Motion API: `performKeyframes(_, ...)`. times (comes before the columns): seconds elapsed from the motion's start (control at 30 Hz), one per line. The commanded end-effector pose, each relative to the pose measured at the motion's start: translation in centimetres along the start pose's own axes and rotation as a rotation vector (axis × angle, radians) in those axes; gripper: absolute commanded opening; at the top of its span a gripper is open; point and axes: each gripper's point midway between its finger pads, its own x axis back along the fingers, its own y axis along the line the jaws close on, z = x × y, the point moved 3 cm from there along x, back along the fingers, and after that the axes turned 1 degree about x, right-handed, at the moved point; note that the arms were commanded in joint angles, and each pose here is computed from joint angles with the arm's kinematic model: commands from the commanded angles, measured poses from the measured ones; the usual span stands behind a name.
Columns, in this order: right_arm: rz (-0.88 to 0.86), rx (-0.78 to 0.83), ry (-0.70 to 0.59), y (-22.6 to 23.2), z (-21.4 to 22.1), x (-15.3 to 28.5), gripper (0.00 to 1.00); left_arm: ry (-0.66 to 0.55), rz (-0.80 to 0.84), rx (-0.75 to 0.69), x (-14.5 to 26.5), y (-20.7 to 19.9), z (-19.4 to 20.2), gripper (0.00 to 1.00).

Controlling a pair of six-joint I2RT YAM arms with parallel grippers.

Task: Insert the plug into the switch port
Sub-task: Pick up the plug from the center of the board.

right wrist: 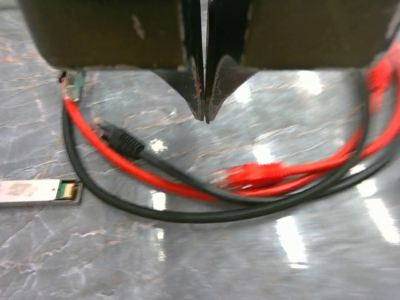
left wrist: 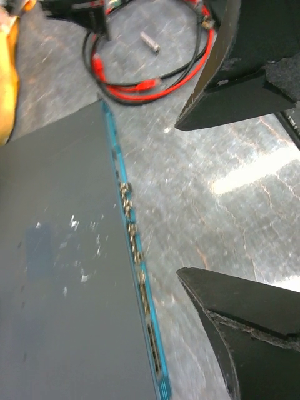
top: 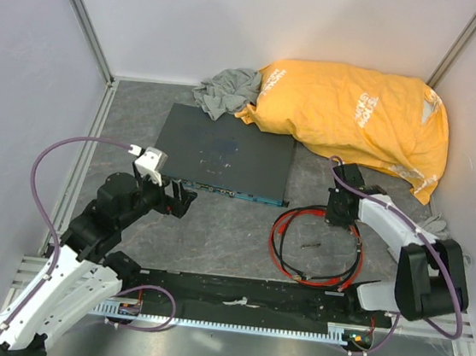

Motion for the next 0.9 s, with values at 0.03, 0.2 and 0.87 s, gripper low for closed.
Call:
performKeyframes(0.03,-0.177,-0.082,-0.098,2.1,-0.7,2.8,0.00,0.021,0.112,0.068,-1.9,-2.0,-0.3,0.96)
performKeyframes(0.2,-0.264,-0.110,-0.148,2.8,-0.5,3.8,0.05,0.113,0.210,0.143,-3.7,-4.0,0.2,0.95)
performKeyframes(0.87,-0.161,-0.432,0.064,2.2,4.1,3.1,0.60,0.261,0.233,0.010,-6.6,-6.8,2.9,0.93)
